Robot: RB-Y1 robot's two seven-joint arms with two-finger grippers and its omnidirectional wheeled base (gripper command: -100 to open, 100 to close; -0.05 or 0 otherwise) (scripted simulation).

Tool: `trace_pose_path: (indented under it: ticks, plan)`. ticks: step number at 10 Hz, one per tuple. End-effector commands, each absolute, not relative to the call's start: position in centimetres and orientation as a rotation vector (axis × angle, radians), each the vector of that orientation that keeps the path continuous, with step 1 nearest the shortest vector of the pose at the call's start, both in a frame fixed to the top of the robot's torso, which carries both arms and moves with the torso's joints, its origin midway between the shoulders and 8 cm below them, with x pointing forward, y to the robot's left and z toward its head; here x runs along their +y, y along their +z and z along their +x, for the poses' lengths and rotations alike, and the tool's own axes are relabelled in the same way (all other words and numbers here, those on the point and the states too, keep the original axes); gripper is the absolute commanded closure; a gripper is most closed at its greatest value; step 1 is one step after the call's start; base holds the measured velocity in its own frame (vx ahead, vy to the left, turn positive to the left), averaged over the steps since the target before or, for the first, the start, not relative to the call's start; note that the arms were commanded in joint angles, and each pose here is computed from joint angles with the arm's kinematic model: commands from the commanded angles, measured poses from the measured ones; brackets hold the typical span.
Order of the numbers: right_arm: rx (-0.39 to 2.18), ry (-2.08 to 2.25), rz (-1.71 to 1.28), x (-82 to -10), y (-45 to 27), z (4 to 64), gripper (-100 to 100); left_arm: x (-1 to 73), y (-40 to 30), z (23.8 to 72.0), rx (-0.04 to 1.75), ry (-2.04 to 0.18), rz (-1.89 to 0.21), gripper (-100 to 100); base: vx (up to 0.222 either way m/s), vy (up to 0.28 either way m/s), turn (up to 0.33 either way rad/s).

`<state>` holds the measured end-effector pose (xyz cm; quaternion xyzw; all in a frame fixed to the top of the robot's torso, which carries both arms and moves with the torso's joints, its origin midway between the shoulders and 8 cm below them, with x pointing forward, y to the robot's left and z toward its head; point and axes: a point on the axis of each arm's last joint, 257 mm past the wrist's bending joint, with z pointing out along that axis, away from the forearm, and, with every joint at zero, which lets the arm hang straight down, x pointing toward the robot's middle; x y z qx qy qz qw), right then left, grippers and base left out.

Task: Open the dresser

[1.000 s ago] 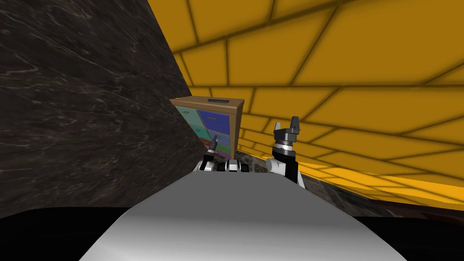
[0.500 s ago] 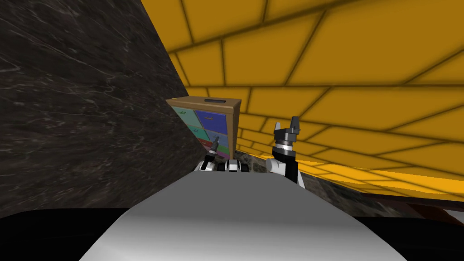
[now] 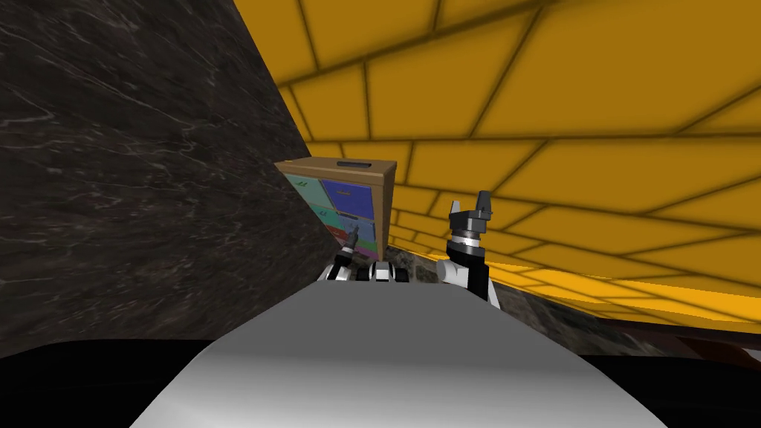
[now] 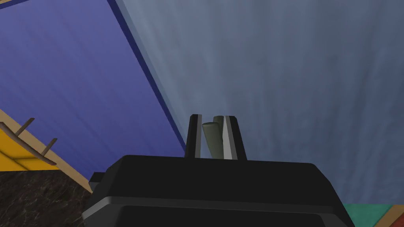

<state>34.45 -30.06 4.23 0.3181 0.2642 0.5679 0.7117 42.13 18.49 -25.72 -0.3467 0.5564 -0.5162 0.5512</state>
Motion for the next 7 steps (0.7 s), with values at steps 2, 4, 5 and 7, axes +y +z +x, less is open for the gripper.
trace_pose_path:
  ticks: [2, 4, 5, 7]
  plan:
    - [0.586, 1.259, 0.705, -30.1, 4.2, 34.4, 0, 18.1, -25.9, 40.9, 1.33, -1.231, -0.813, 100, -0.118, 0.042, 0.043]
    - [0.586, 1.259, 0.705, -30.1, 4.2, 34.4, 0, 14.7, -26.2, 39.4, 1.385, -1.282, -0.759, 100, 0.014, 0.053, 0.333]
    - [0.586, 1.259, 0.705, -30.1, 4.2, 34.4, 0, 14.0, -26.2, 39.2, 1.391, -1.295, -0.756, 100, 0.045, 0.057, 0.205]
    - [0.586, 1.259, 0.705, -30.1, 4.2, 34.4, 0, 10.6, -26.3, 37.5, 1.438, -1.35, -0.7, 100, 0.052, 0.055, 0.39]
